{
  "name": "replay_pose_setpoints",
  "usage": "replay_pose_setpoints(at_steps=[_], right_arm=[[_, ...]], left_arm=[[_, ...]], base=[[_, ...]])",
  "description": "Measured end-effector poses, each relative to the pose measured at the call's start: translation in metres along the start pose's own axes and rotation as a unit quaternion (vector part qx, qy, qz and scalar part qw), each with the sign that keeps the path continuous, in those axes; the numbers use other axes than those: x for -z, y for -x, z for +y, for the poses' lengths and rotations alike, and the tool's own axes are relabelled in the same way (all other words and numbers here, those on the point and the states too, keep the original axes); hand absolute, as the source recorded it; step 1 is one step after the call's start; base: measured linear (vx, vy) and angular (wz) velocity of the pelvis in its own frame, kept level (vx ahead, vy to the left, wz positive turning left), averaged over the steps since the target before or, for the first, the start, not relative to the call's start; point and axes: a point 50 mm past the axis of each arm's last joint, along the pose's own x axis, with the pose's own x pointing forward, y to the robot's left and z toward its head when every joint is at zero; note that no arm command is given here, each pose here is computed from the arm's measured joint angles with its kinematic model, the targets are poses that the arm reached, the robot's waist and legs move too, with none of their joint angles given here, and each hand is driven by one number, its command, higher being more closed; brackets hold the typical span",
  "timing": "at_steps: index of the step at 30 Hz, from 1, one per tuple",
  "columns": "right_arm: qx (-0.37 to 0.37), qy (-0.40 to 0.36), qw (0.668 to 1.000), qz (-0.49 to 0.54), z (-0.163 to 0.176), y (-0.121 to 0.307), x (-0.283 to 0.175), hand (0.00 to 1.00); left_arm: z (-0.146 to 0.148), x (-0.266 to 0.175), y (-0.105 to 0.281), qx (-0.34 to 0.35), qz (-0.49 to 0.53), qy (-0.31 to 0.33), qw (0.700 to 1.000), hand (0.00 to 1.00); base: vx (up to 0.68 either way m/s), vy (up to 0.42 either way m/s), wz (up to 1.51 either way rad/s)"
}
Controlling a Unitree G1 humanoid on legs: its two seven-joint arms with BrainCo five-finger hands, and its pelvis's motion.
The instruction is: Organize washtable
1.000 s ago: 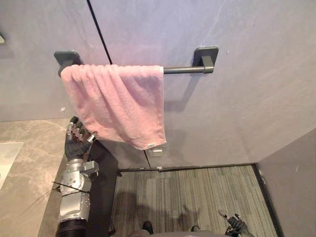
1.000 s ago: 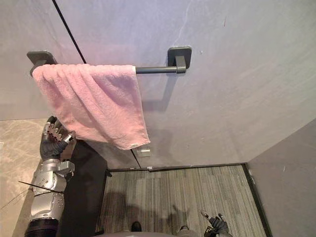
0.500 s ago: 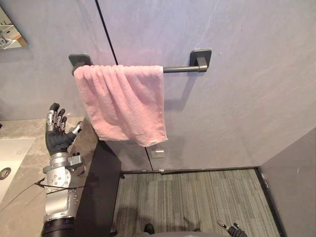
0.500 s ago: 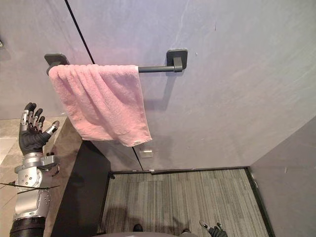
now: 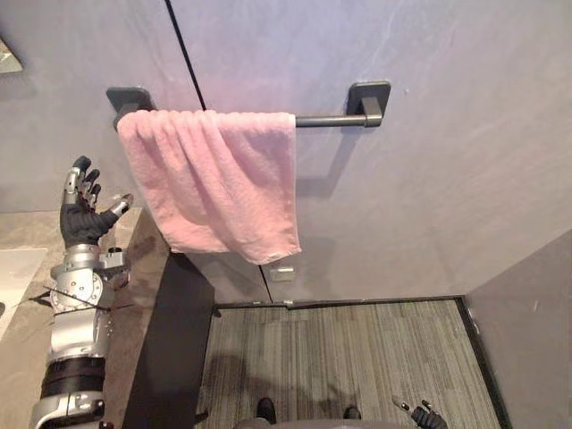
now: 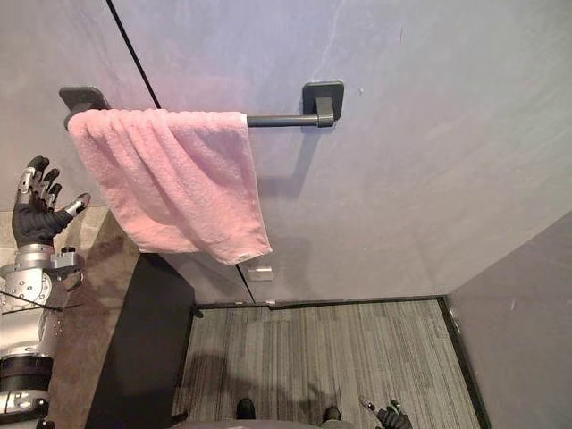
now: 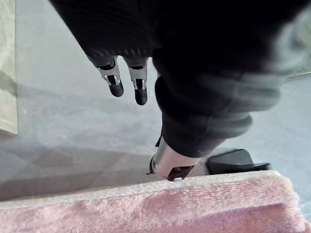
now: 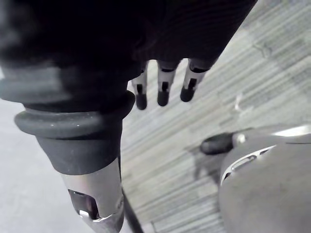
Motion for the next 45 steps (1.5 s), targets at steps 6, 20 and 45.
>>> replay_pose_setpoints(at_steps=[6,20,45], right_arm=[[0.002,-0.006,1.0,-0.001,-0.001,0.0,-0.001,0.0],[-0.008,-0.007,1.0,-0.008,0.003,-0.002,-0.007,0.0],[-0.022,0.014,1.0,-0.006,0.002,-0.001,-0.004,0.0]], left_arm=[[-0.001,0.004,-0.008,0.012,0.018,0.04,0.999,0.0],[-0.009,0.018,-0.006,0.076,0.064,0.115,0.988,0.0],[0.03,-0.015,-0.023,0.074,0.021,0.051,0.996,0.0]], base=[[-0.02,0.0,-0.13],[0.0,-0.004,-0.04],[-0.02,-0.006,-0.02]])
